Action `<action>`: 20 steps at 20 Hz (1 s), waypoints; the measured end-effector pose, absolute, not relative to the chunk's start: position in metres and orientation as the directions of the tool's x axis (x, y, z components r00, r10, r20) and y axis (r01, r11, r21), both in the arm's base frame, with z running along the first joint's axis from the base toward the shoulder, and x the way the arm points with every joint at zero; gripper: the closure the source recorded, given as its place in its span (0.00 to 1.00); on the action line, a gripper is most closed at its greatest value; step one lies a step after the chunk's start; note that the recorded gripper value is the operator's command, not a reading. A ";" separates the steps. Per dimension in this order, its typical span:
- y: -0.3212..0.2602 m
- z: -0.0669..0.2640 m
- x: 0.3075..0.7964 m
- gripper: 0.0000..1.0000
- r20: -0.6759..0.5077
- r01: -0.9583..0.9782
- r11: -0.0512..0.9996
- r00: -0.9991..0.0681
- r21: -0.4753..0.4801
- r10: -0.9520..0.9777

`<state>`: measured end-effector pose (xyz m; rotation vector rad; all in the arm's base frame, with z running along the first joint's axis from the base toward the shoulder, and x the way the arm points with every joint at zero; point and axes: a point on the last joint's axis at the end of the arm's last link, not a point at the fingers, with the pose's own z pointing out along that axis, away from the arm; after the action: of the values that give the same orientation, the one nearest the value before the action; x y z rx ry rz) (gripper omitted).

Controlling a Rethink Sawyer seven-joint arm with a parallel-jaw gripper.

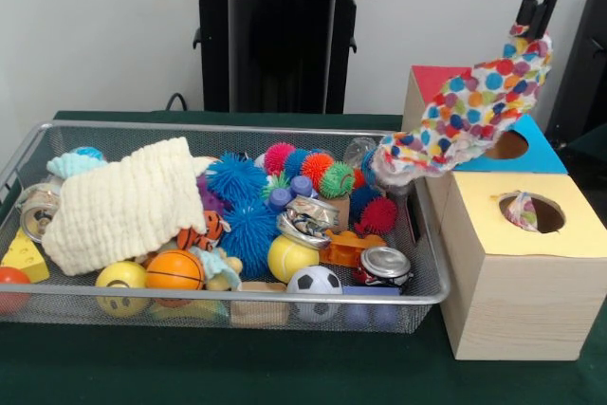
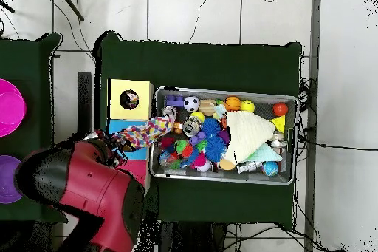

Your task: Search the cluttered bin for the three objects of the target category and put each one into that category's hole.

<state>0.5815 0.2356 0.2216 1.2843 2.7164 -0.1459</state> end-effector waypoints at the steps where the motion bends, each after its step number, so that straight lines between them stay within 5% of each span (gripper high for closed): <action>1: 0.237 0.225 0.584 1.00 -0.174 0.774 0.633 -0.627 -0.027 0.759; 20: 0.212 0.278 0.625 1.00 -0.378 0.719 0.691 -0.659 -0.065 0.650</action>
<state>0.6247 0.2116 0.2784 1.0783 2.5776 -0.2995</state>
